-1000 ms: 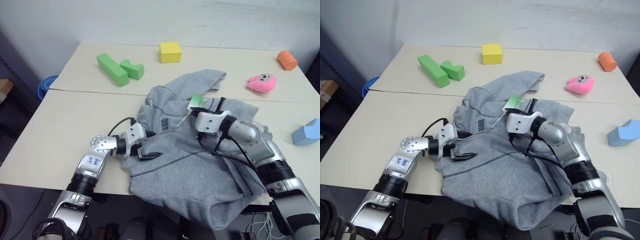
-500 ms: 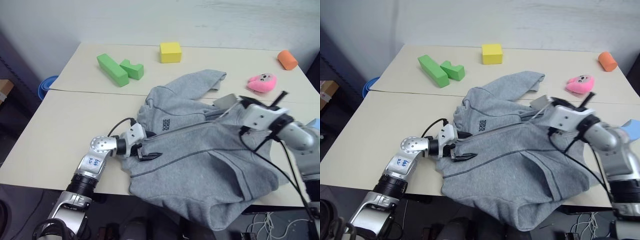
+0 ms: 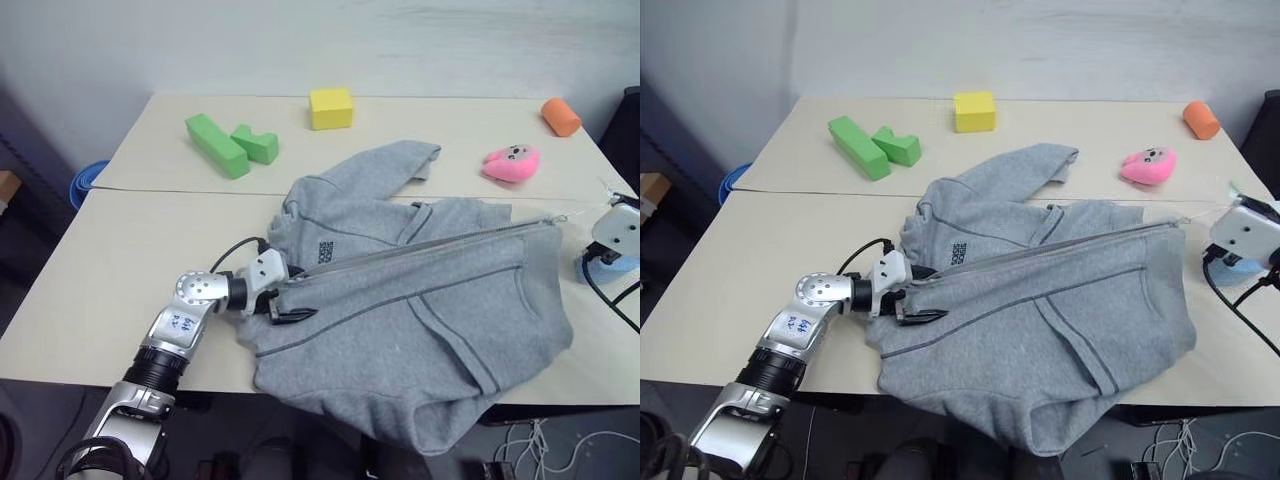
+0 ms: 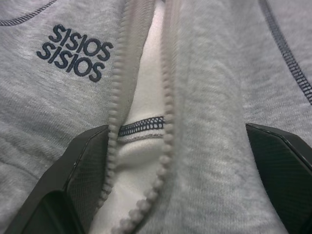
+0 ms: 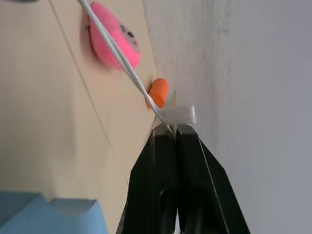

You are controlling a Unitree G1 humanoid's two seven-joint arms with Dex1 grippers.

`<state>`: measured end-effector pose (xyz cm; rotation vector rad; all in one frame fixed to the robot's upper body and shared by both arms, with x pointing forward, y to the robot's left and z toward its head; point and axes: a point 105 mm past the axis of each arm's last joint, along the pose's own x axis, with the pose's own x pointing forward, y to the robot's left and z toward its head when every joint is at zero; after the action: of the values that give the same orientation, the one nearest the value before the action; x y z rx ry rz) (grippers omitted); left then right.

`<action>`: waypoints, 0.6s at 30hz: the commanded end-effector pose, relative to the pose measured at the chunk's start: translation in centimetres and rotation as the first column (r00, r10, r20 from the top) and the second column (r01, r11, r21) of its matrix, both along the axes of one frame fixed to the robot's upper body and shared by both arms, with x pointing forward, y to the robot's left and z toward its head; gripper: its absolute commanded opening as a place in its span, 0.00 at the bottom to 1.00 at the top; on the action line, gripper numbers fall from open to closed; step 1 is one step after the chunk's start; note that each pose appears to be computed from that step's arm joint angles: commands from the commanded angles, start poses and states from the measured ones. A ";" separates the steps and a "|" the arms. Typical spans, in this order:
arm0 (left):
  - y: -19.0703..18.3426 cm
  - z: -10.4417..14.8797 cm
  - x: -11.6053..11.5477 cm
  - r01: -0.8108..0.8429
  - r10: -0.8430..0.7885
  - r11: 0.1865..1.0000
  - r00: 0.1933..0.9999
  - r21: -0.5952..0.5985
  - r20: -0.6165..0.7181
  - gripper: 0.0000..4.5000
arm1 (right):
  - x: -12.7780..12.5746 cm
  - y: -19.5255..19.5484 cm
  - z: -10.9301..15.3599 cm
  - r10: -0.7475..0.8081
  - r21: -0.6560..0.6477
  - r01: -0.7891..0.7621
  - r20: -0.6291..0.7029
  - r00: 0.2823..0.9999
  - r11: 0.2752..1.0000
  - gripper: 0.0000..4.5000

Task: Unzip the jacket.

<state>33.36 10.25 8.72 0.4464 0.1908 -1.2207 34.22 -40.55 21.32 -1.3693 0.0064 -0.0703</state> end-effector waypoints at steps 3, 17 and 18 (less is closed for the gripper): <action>3.8 -7.0 -2.0 -0.040 0.088 0.970 0.977 0.238 -0.196 1.00 | -0.8 -2.6 3.1 -0.094 -0.030 0.097 0.090 0.992 0.995 0.01; 6.8 -8.6 -2.9 0.042 0.034 0.904 0.985 0.426 -0.170 1.00 | 1.7 0.2 -0.1 0.007 0.051 -0.005 -0.025 1.000 0.999 0.01; 7.2 -8.7 -2.9 0.048 0.032 0.896 0.985 0.441 -0.171 1.00 | 1.5 -0.4 0.2 -0.027 0.041 0.027 0.002 1.000 0.999 0.01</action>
<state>32.98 11.80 8.57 0.6353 0.1760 -1.2626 36.24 -39.25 19.75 -1.3327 0.0377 0.0221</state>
